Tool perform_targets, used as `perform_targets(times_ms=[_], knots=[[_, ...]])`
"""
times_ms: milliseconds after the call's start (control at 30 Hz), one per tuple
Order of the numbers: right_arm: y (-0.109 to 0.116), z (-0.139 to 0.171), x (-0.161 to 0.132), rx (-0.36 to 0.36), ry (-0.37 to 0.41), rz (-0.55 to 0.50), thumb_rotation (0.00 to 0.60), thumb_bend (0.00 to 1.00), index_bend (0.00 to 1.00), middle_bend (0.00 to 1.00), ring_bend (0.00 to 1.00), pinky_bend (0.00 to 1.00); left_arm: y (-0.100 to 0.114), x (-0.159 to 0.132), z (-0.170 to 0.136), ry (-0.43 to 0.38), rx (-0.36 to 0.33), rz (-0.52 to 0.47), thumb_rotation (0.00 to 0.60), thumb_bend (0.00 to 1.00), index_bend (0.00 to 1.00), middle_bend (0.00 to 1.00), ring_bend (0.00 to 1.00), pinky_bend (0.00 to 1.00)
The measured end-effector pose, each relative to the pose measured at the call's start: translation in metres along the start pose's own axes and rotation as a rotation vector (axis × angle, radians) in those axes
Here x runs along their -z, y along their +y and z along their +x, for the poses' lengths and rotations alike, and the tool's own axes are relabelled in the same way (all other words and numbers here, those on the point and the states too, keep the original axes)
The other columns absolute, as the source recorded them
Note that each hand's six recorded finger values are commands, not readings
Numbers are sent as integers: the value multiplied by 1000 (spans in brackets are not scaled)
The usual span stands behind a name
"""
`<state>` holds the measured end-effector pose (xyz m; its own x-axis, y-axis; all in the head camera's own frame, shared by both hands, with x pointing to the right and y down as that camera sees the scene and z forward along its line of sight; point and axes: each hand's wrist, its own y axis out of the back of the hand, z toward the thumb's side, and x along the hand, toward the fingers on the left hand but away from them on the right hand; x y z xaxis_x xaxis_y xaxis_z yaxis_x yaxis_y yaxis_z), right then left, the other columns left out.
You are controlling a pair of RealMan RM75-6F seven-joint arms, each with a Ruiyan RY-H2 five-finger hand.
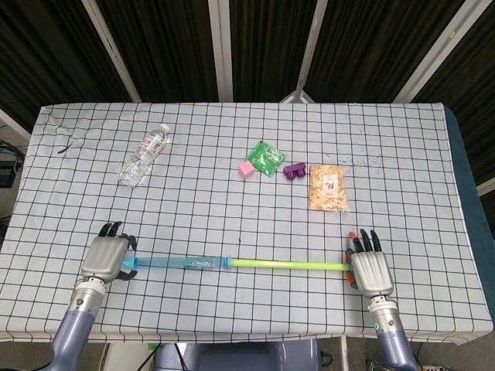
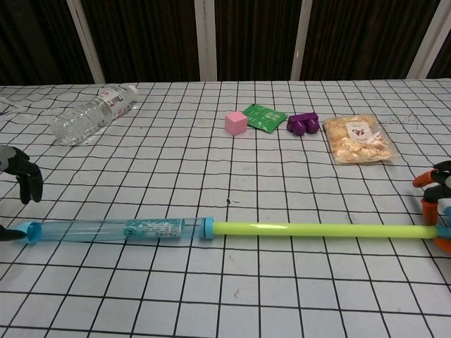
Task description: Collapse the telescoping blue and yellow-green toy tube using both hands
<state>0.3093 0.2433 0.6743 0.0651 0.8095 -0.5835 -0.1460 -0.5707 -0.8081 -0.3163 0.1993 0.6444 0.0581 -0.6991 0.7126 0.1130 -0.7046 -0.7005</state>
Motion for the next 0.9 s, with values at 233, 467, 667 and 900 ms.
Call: perform_targets(times_ms=[233, 467, 667, 900], knots=[[0, 0, 0, -4, -3, -6, 600, 429, 654, 197, 0, 0, -8, -14, 7, 3, 9, 22, 600, 311, 429, 399, 88, 99], [1, 1, 0, 1, 2, -2, 600, 430, 653, 197, 0, 0, -16, -20, 10, -1, 31, 44, 600, 334, 440, 402, 88, 98], [1, 1, 0, 5, 6, 11, 600, 431, 654, 197, 0, 0, -20, -25, 11, -9, 28, 51, 600, 361, 453, 413, 88, 98], [3, 1, -2, 16, 12, 18, 600, 433, 654, 197, 0, 0, -22, -27, 12, -14, 15, 55, 600, 440, 511, 509, 117, 99]])
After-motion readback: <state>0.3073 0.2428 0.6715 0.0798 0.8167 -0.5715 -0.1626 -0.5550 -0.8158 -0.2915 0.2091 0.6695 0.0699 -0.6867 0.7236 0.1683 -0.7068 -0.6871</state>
